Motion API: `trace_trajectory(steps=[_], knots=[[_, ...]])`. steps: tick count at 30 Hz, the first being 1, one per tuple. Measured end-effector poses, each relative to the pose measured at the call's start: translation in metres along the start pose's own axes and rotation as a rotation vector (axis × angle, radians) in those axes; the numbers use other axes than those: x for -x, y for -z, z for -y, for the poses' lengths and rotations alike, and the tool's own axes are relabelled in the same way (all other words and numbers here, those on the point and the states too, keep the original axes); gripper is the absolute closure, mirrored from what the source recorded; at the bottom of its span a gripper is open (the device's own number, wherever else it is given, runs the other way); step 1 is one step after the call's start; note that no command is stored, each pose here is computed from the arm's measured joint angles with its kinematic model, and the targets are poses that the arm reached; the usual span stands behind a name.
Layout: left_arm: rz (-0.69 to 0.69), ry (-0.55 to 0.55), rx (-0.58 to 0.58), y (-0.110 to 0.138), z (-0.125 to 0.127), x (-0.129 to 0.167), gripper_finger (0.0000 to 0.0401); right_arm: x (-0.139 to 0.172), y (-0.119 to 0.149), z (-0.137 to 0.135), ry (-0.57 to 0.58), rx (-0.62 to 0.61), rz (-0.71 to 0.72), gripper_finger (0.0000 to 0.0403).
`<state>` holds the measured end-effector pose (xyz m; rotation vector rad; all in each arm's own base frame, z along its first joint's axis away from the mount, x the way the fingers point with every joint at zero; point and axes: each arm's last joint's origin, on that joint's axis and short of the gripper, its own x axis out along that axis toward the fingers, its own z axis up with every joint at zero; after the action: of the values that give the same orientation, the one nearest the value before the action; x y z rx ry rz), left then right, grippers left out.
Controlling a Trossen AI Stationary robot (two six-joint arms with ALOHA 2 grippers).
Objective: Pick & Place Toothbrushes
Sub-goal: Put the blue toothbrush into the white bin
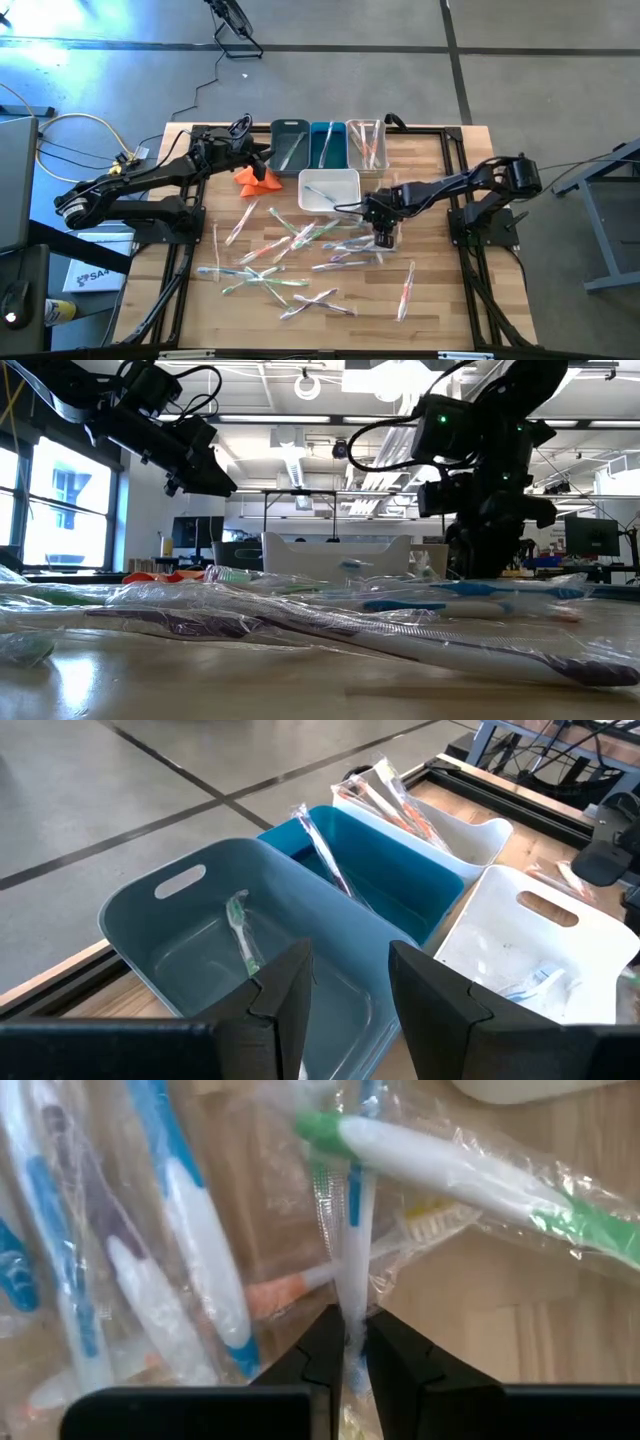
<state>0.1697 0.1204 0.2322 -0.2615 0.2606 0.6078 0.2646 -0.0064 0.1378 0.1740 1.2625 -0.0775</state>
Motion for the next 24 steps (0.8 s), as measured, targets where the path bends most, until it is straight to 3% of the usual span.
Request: trace_trajectory(steps=[7, 24], knots=[[0.001, 0.000, 0.000, 0.000, 0.000, 0.000, 0.0268, 0.005, -0.008, -0.013, 0.037, 0.090, 0.041, 0.0372], [0.001, 0.000, 0.000, 0.000, 0.000, 0.000, 0.0268, 0.026, -0.035, -0.023, 0.001, 0.130, 0.128, 0.0372]])
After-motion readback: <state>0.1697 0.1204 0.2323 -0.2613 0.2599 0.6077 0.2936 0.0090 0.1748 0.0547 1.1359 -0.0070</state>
